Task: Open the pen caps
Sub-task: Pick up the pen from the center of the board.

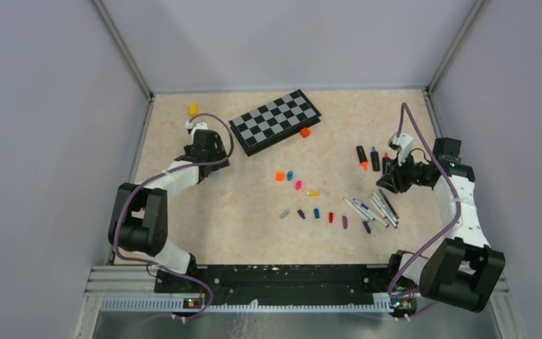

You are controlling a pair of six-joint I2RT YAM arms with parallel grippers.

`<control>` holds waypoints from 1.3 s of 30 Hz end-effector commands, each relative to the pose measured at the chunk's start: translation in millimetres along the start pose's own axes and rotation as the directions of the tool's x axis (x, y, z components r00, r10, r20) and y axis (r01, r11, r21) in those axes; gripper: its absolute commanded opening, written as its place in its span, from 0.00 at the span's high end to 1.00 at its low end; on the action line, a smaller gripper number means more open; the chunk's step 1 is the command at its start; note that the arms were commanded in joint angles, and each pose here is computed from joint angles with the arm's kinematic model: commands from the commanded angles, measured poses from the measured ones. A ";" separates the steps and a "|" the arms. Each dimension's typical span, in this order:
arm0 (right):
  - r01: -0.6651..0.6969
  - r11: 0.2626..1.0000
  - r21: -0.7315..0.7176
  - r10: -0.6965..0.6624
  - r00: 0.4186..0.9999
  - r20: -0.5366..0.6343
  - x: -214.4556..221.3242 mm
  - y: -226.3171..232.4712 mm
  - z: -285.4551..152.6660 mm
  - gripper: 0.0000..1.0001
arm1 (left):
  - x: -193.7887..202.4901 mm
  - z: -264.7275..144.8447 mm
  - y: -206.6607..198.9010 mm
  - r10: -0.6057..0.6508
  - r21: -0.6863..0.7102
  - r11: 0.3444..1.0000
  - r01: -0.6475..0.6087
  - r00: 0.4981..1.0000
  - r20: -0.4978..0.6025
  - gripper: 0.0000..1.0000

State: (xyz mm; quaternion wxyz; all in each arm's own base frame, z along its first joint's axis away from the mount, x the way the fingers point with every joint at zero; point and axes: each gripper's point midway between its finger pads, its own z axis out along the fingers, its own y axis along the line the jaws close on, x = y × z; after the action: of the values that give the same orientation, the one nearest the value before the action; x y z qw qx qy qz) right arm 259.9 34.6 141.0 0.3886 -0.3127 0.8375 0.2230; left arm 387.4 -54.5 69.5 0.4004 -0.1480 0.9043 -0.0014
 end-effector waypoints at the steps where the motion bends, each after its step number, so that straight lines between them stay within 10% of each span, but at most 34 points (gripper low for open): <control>1: 0.023 1.000 0.001 -0.023 0.999 0.029 -4.1 0.1 -2.6 0.69 | -11.7 7.2 7.3 -0.042 -0.016 0.999 0.042 0.999 0.001 0.24; 13: 0.021 1.000 -0.003 -0.021 0.999 0.028 -3.5 0.5 -2.0 0.69 | -10.6 15.7 35.9 -0.116 -0.079 0.990 0.115 0.993 -0.005 0.53; 39: 0.032 0.999 -0.003 -0.031 0.999 0.039 -7.0 2.8 -4.0 0.69 | 19.4 39.0 51.2 -0.156 -0.122 0.982 0.142 0.981 -0.118 0.57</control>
State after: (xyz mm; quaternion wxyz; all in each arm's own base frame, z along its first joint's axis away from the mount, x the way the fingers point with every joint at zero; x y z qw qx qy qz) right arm 259.8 35.1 141.3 0.3893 -0.3135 0.8366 0.2242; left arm 385.8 -8.4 27.3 0.3413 -0.2241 0.9128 0.0132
